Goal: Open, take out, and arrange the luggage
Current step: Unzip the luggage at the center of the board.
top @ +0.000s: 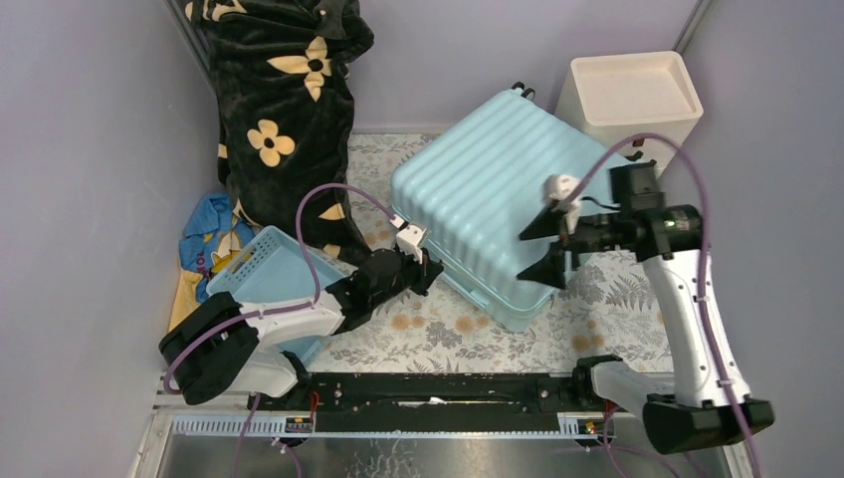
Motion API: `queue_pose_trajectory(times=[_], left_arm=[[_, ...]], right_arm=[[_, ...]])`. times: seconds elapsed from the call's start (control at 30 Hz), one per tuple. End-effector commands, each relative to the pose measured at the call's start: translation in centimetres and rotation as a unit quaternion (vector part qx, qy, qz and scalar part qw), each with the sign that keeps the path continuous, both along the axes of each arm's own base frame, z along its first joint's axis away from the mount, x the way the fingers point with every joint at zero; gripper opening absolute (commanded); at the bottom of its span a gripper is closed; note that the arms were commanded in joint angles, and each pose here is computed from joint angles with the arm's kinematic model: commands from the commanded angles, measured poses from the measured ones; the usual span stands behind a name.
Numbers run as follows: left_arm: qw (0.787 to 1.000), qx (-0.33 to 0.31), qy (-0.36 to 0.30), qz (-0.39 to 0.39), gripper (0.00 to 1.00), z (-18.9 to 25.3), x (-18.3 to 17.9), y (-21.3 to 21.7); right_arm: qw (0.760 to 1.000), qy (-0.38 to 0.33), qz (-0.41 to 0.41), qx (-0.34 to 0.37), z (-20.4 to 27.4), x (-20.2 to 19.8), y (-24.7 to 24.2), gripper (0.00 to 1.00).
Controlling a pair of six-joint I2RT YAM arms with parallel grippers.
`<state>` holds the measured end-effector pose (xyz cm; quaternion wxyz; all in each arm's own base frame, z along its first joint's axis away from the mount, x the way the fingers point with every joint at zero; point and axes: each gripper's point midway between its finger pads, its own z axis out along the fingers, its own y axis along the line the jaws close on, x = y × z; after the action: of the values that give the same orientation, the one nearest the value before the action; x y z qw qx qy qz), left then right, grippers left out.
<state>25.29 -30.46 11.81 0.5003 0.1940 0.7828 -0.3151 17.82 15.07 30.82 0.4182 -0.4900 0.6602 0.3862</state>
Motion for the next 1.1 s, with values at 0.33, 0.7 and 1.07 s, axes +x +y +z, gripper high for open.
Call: queue_pose_trajectory(times=[0.33, 0.7, 1.07], left_arm=[[0.998, -0.063, 0.006, -0.026, 0.0, 2.6, 1.5, 0.4], [0.997, -0.061, -0.016, -0.034, 0.0, 2.6, 2.0, 0.9], [0.997, -0.057, -0.03, -0.037, 0.0, 2.5, 2.1, 1.6]], right_arm=[[0.967, -0.141, 0.105, -0.184, -11.8, -2.7, 15.5, 0.85], [0.946, -0.215, -0.066, -0.235, -18.1, 2.9, 12.8, 0.65], [0.932, -0.213, -0.092, -0.278, -17.6, 3.7, 12.5, 0.55]])
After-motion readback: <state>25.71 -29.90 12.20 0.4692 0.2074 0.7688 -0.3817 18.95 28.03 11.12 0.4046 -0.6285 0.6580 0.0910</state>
